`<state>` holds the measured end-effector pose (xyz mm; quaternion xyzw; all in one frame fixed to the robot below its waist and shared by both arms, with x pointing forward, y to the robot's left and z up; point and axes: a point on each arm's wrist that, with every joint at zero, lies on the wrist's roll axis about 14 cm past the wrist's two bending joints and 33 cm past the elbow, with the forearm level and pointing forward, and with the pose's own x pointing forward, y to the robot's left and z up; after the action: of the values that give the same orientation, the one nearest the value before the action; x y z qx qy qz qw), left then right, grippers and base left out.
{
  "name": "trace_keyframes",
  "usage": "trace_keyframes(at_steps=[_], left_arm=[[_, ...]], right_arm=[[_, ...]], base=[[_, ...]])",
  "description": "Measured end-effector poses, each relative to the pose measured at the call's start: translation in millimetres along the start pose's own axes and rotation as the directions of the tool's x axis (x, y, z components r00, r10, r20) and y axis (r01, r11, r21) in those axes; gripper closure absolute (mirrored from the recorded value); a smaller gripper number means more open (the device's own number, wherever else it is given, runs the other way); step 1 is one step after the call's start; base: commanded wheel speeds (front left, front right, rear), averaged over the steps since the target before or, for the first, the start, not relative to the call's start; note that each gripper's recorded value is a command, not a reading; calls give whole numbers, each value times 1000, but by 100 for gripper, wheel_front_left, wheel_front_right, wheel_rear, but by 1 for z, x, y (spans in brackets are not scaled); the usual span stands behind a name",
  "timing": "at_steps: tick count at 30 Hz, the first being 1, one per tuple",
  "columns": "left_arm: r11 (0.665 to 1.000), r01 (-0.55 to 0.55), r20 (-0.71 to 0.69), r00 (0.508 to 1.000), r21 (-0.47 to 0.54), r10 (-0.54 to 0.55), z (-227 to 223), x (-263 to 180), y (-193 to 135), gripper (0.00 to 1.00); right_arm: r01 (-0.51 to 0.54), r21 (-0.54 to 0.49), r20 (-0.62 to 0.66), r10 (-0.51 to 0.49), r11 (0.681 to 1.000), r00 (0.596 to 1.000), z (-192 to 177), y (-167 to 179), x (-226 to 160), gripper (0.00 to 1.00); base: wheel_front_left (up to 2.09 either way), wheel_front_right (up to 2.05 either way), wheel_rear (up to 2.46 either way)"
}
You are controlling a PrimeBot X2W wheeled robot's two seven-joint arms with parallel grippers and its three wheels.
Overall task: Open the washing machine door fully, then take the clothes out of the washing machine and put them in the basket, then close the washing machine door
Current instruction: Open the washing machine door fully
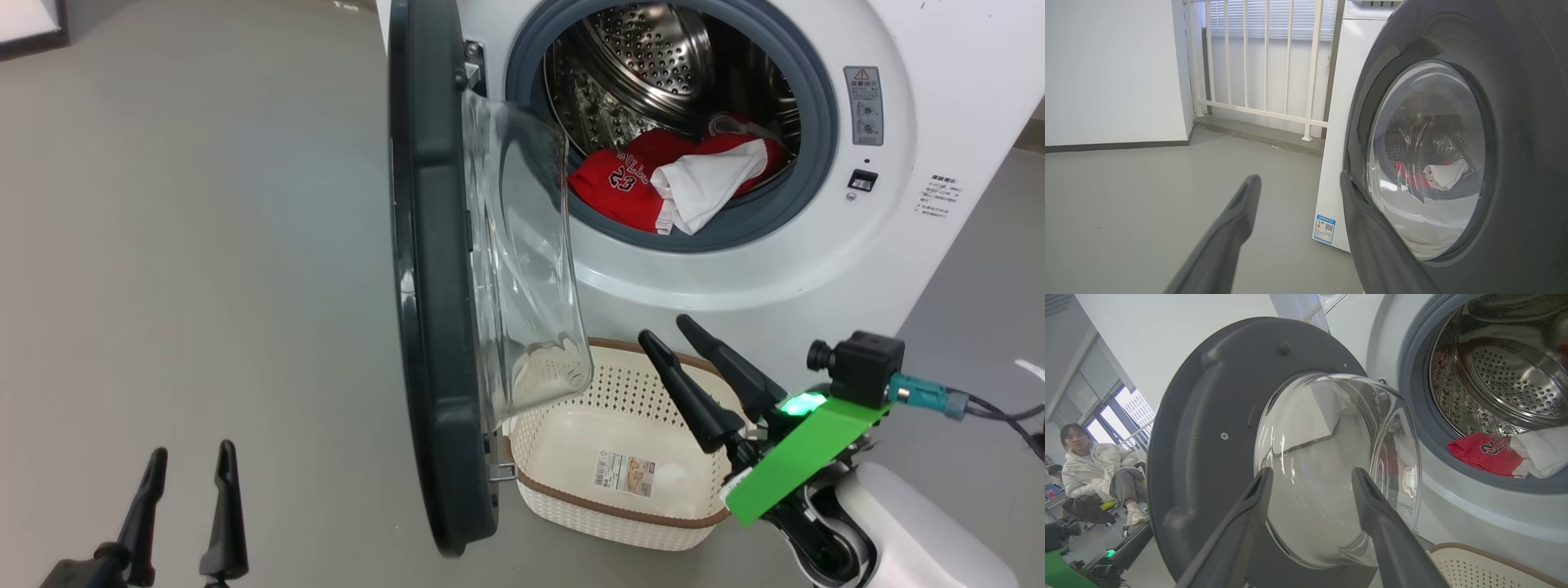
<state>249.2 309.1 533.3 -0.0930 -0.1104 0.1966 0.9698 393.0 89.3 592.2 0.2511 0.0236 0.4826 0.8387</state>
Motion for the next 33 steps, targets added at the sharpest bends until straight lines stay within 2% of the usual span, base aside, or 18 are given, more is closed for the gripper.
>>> trace_keyframes(at_steps=[8, 14, 21, 33], left_arm=[[1000, 0, 0, 1000, 1, 0, 0, -2, 1, 0], [1000, 0, -2, 1000, 1, 0, -1, -2, 0, 0], [1000, 1, -8, 1000, 1, -1, -3, -2, -1, 0], [1000, 7, -12, 1000, 0, -7, -4, -1, -3, 0]], right_arm=[[100, -135, 6, -101, 986, 995, -8, -32, -20, 0], [170, -222, 80, -156, 960, 984, 4, -45, -31, 0], [212, -313, 80, -196, 926, 977, -3, -53, -45, 0], [265, -350, 105, -244, 898, 964, -2, -61, -54, 0]], base=[[0, 0, 0], [0, 0, 0], [0, 0, 0], [0, 0, 0]])
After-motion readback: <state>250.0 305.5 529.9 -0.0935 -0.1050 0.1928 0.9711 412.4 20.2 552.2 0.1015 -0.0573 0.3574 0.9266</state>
